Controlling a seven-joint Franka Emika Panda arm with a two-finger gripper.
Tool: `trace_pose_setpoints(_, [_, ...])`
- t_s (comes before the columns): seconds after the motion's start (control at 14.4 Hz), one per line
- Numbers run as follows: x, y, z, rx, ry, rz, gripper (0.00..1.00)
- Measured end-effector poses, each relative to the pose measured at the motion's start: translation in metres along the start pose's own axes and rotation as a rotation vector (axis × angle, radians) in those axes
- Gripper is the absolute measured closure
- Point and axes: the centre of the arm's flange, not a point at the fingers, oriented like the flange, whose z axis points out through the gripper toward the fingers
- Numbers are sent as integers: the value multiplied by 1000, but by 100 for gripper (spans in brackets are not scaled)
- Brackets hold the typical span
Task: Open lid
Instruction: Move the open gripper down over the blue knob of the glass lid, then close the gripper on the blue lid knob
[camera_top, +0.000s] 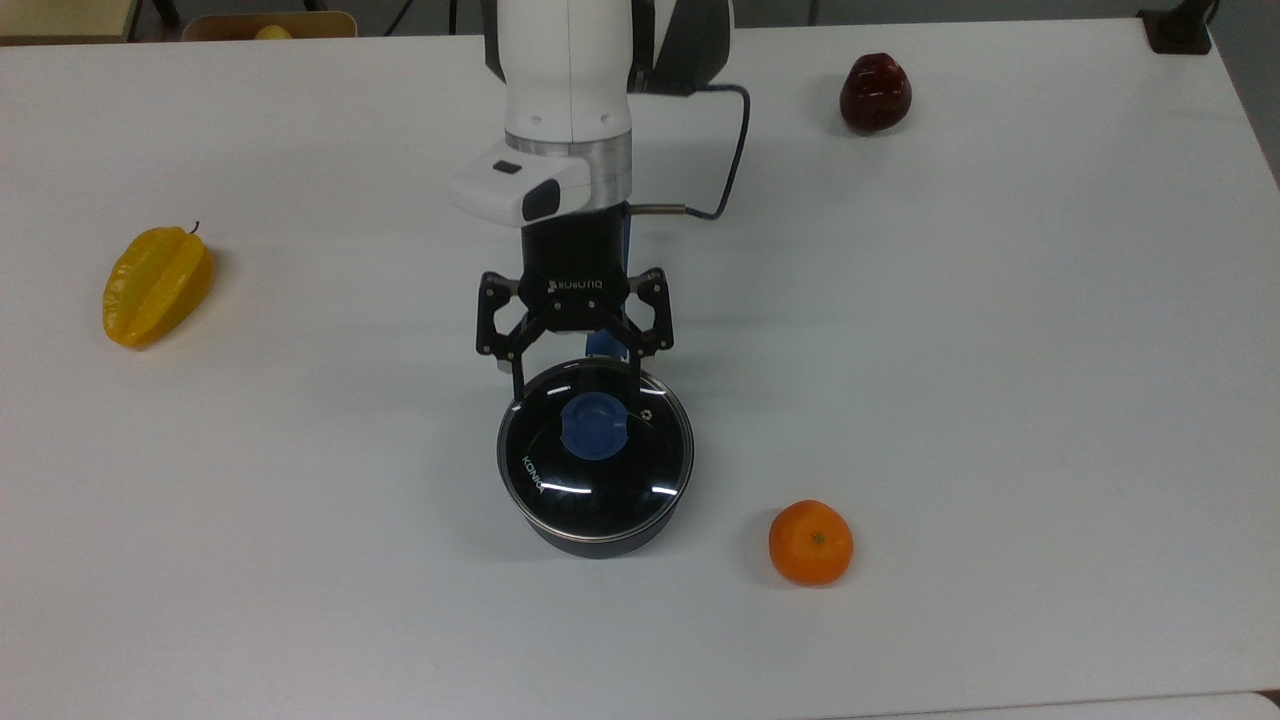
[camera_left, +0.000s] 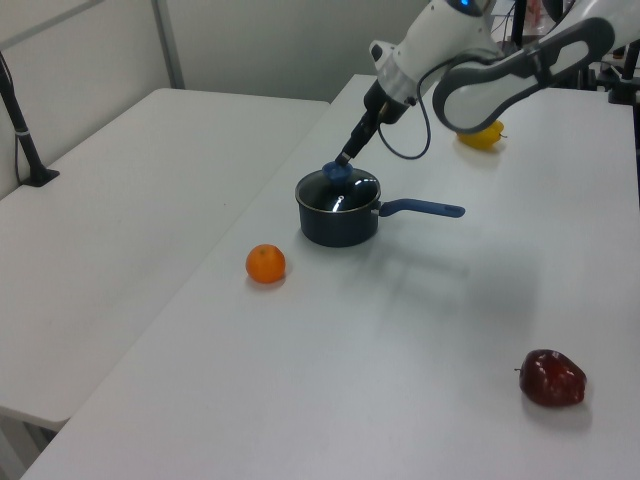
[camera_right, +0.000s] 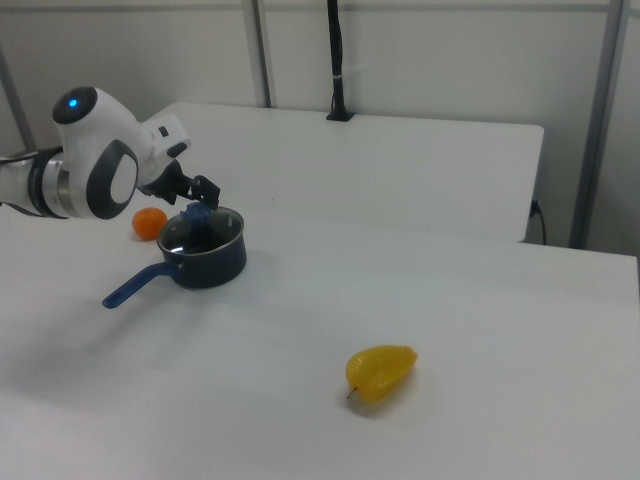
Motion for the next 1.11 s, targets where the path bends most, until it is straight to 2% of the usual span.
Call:
trace_pose_setpoints(0.42, [-11,-5,24,5,29,-6,1])
trace_pose_setpoints(0.62, [-11,-6,25,7,28,-8,19])
trace_pose_setpoints(0.69, [-11,-7,25,8,28,-9,19])
trace_pose_setpoints(0.76, [-11,-8,25,9,28,-10,26])
trace_pose_setpoints(0.9, [-11,-9,25,10,28,-11,28])
trace_pose_setpoints(1.04, [-11,-10,25,11,30,-11,40])
trace_pose_setpoints(1.11, [-11,-10,25,11,30,-11,40])
